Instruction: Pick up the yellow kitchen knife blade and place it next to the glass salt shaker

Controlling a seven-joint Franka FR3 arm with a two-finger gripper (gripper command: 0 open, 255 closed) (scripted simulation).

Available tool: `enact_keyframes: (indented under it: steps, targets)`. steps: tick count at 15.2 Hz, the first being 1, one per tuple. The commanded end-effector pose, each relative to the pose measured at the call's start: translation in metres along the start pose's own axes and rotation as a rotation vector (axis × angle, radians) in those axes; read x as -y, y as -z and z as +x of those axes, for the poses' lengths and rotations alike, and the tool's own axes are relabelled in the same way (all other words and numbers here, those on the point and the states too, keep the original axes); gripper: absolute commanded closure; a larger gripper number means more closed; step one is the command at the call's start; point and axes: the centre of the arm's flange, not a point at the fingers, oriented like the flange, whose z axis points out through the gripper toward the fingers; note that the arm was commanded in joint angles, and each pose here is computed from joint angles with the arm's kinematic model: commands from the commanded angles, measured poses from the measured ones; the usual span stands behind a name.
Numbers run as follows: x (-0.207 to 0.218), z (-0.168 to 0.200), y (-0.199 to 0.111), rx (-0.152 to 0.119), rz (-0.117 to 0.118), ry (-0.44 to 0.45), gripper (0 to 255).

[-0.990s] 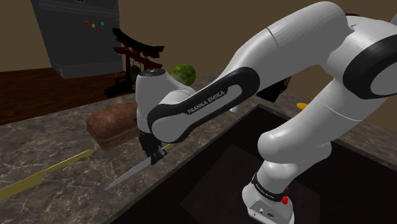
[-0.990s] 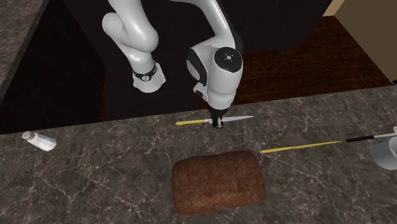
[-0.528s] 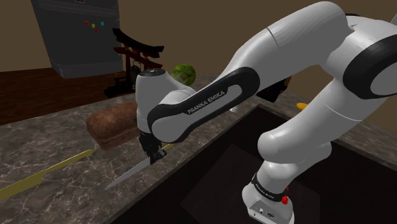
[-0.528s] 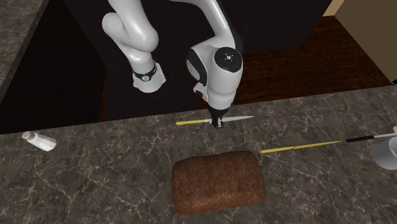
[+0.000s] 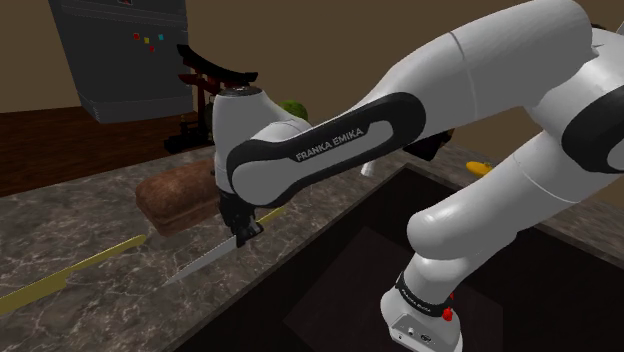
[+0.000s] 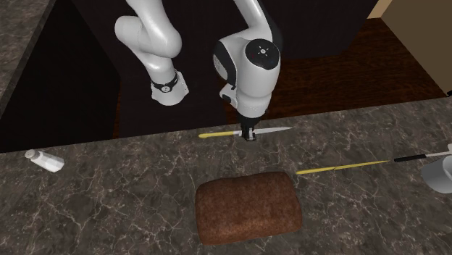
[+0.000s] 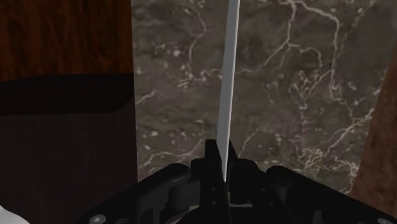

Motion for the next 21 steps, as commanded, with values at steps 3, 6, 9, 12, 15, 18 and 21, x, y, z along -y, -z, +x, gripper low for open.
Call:
enact_keyframes:
  steps: [3,6,9,12,15,18,21]
  targets:
    - [0.000,0.000,0.022,0.000,0.000,0.000,255]
    - [0.000,0.000,0.037,0.000,0.000,0.000,255]
    - [0.000,0.001,0.053,0.000,0.000,0.000,255]
    - [0.000,0.001,0.069,0.000,0.000,0.000,255]
    - [0.000,0.001,0.085,0.000,0.000,0.000,255]
    - [0.000,0.002,0.101,0.000,0.000,0.000,255]
    - [0.000,0.002,0.117,0.000,0.000,0.000,255]
